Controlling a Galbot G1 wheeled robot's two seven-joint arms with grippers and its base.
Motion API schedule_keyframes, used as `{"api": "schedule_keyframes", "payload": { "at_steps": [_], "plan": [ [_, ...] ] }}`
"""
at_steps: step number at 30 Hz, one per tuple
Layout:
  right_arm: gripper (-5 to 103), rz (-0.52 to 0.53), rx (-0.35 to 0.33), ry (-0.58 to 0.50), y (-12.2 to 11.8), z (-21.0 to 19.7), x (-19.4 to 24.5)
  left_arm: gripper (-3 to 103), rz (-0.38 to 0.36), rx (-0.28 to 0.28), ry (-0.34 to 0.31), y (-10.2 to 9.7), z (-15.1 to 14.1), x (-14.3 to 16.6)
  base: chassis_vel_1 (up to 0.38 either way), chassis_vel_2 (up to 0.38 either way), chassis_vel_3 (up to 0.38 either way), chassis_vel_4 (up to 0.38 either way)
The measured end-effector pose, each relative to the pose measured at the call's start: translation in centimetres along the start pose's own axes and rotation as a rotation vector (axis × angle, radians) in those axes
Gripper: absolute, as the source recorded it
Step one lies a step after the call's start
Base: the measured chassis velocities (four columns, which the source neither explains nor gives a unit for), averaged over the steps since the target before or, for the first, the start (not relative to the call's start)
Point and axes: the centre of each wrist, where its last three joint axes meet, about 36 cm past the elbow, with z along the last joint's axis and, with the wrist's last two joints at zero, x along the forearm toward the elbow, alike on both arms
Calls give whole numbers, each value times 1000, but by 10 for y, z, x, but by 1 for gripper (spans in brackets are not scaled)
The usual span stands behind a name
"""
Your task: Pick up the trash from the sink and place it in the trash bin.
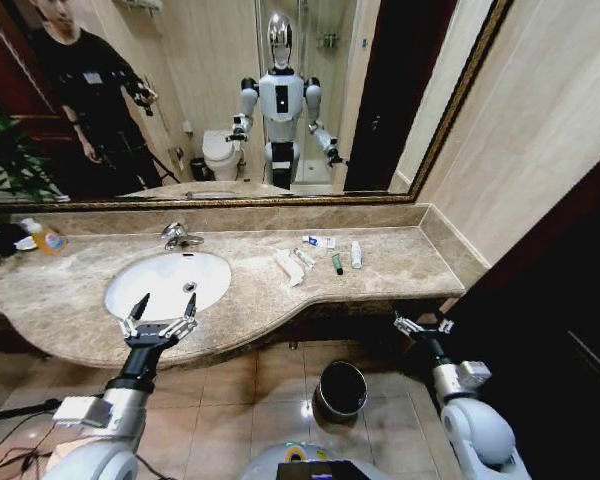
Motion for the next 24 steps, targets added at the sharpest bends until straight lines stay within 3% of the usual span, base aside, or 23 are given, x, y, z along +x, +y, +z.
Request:
{"api": "schedule_keyframes", "payload": {
  "at_steps": [9,24],
  "plan": [
    [100,-130,-49,9,19,-20,-3,100,0,0,0,0,0,0,0,0,0,0],
    [100,-91,-1,61,3,-13,-53,100,0,0,0,0,0,0,0,0,0,0]
  ]
}}
